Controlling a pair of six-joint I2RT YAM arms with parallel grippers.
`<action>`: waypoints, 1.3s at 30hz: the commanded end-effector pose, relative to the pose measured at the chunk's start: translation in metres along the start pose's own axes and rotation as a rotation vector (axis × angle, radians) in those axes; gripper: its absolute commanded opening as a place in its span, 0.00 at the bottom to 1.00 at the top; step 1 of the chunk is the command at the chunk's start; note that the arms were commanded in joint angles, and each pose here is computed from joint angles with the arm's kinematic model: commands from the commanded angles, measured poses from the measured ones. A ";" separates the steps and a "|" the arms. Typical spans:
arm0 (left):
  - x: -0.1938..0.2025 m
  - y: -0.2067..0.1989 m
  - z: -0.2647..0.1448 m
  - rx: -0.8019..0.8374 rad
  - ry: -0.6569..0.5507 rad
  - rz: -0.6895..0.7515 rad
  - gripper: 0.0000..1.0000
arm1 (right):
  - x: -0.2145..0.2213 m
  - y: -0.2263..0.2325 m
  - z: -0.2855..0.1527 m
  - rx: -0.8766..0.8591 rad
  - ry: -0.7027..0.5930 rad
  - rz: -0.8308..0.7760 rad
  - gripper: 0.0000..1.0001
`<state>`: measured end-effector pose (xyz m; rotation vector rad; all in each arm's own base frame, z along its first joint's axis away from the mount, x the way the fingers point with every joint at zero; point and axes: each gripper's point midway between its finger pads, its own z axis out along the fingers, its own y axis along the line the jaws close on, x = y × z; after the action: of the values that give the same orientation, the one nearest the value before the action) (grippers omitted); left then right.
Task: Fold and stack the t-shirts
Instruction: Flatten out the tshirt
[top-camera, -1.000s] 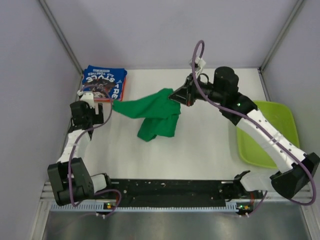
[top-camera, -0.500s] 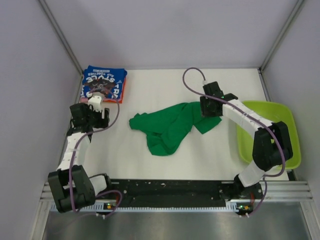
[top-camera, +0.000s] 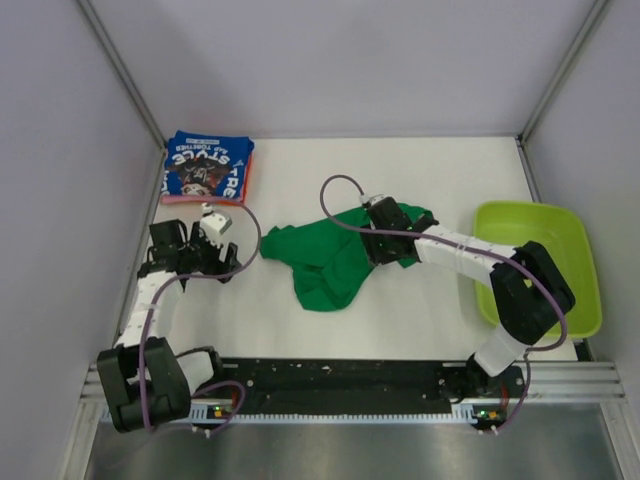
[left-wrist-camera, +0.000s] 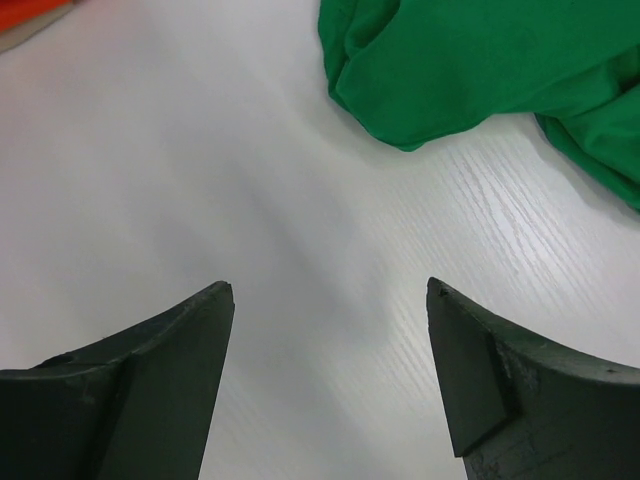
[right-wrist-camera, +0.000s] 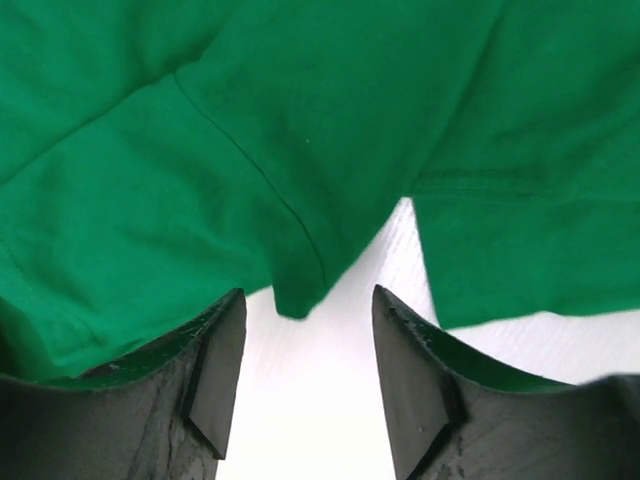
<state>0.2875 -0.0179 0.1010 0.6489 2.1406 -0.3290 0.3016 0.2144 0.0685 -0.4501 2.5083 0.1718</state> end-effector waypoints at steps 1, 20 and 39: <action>-0.005 -0.005 0.012 0.038 0.006 0.082 0.82 | -0.012 0.016 0.018 -0.056 -0.046 0.049 0.48; -0.068 0.004 0.116 -0.060 0.067 0.363 0.73 | -0.094 -0.001 -0.085 -0.040 -0.375 0.029 0.00; -0.254 -0.030 -0.156 -0.303 -0.270 0.495 0.00 | -0.192 -0.036 -0.417 -0.096 -1.035 0.005 0.00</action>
<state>0.3540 -0.0669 0.3534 0.8383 1.7076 0.1463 0.2888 0.1711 0.4647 -0.2982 1.6236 0.3429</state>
